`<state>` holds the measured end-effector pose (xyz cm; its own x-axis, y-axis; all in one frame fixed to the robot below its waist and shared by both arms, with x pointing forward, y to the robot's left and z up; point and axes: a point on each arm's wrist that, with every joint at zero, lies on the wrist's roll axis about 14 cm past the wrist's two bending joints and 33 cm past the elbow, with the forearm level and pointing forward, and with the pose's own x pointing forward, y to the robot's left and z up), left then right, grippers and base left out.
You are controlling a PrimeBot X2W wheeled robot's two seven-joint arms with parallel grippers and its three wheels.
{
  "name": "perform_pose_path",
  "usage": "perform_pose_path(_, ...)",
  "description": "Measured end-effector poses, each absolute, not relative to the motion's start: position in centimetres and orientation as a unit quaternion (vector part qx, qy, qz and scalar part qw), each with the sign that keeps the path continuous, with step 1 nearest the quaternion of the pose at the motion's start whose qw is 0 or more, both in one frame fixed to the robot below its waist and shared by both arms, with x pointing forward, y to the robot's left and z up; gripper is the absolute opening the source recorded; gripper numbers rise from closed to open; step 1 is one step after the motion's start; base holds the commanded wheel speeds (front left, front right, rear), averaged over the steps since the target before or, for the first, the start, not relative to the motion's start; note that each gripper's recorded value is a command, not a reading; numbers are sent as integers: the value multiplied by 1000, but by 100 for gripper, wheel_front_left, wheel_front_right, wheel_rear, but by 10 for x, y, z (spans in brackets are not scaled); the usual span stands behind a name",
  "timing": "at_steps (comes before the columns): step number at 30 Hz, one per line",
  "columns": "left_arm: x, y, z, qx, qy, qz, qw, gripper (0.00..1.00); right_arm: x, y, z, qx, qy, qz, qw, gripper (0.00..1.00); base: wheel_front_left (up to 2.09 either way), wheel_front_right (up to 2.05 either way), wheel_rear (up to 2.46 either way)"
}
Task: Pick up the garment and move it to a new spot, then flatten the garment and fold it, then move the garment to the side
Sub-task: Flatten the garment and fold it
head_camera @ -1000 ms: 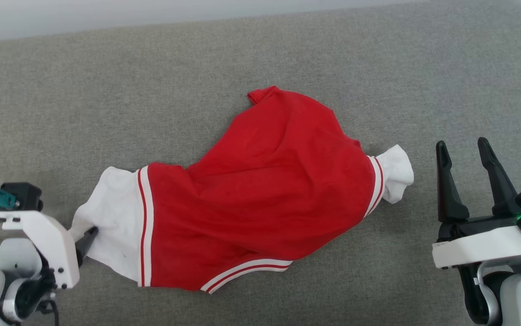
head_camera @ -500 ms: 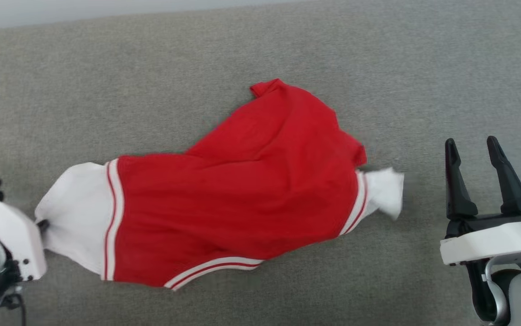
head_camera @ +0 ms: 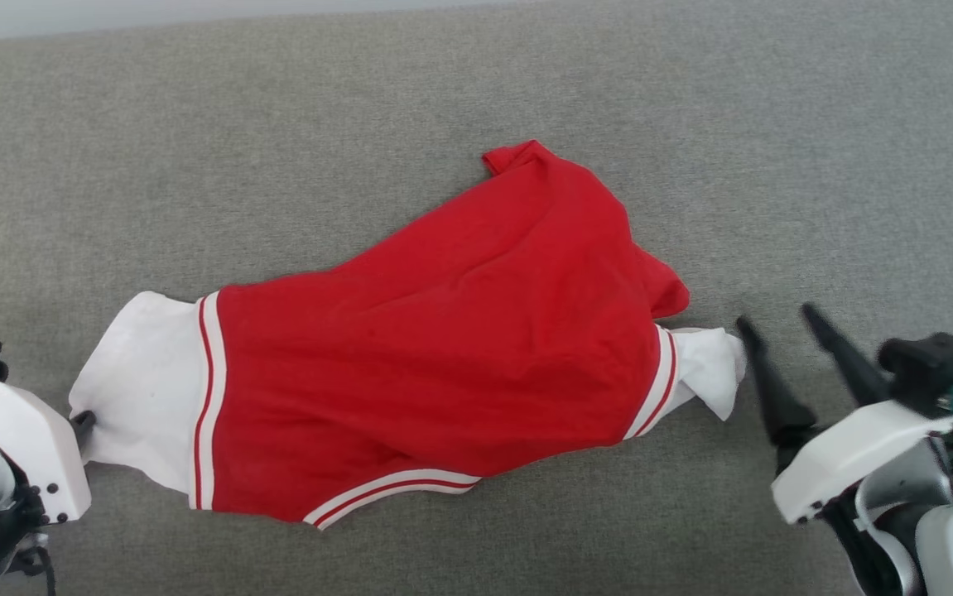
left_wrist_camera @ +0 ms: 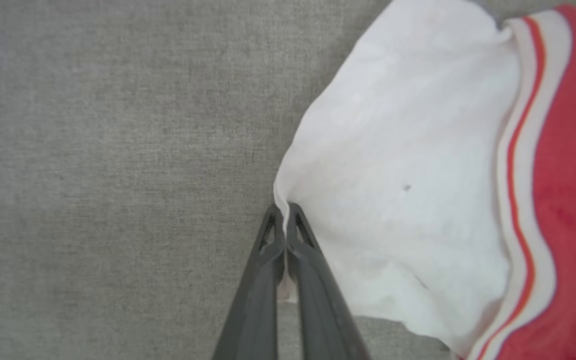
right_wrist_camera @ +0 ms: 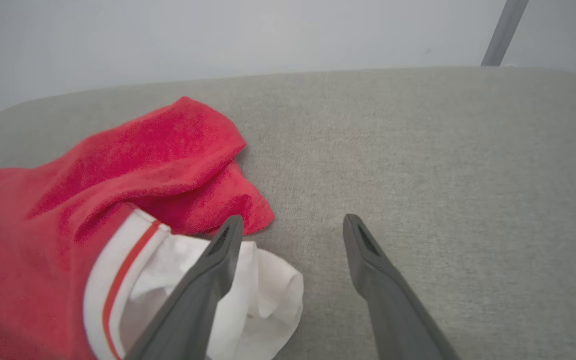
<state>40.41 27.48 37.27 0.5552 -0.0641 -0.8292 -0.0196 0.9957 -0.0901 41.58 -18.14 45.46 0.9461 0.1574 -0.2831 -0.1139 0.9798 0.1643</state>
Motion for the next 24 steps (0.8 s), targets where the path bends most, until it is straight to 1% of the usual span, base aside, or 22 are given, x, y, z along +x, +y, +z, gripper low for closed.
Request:
perform_pose_path(1, 404, 275, 373, -44, 471, -13, 881, 0, 416, -181, 455, 73, 149, 69, 984, 100, 0, 0, 0)
perform_pose_path(2, 403, 273, 372, -47, 472, -14, 881, 0, 411, -173, 441, 77, 192, 87, 975, 100, 0, 0, 0)
perform_pose_path(7, 402, 269, 373, -52, 469, -18, 881, 0, 402, -168, 414, 59, 287, 115, 949, 100, 0, 0, 0)
perform_pose_path(14, 400, 265, 372, -63, 466, -22, 882, 0, 405, -162, 391, 34, 373, 142, 916, 100, 0, 0, 0)
perform_pose_path(20, 397, 262, 371, -69, 465, -25, 882, 0, 400, -151, 371, 5, 450, 173, 876, 100, 0, 0, 0)
perform_pose_path(21, 397, 261, 371, -70, 465, -27, 882, 0, 400, -150, 369, -4, 461, 180, 869, 77, 0, 0, 0)
perform_pose_path(22, 396, 261, 371, -70, 466, -28, 882, 0, 400, -149, 369, -11, 467, 186, 865, 0, 0, 0, 0)
perform_pose_path(24, 395, 260, 371, -72, 465, -28, 882, 0, 401, -146, 369, -10, 470, 194, 861, 0, 0, 0, 0)
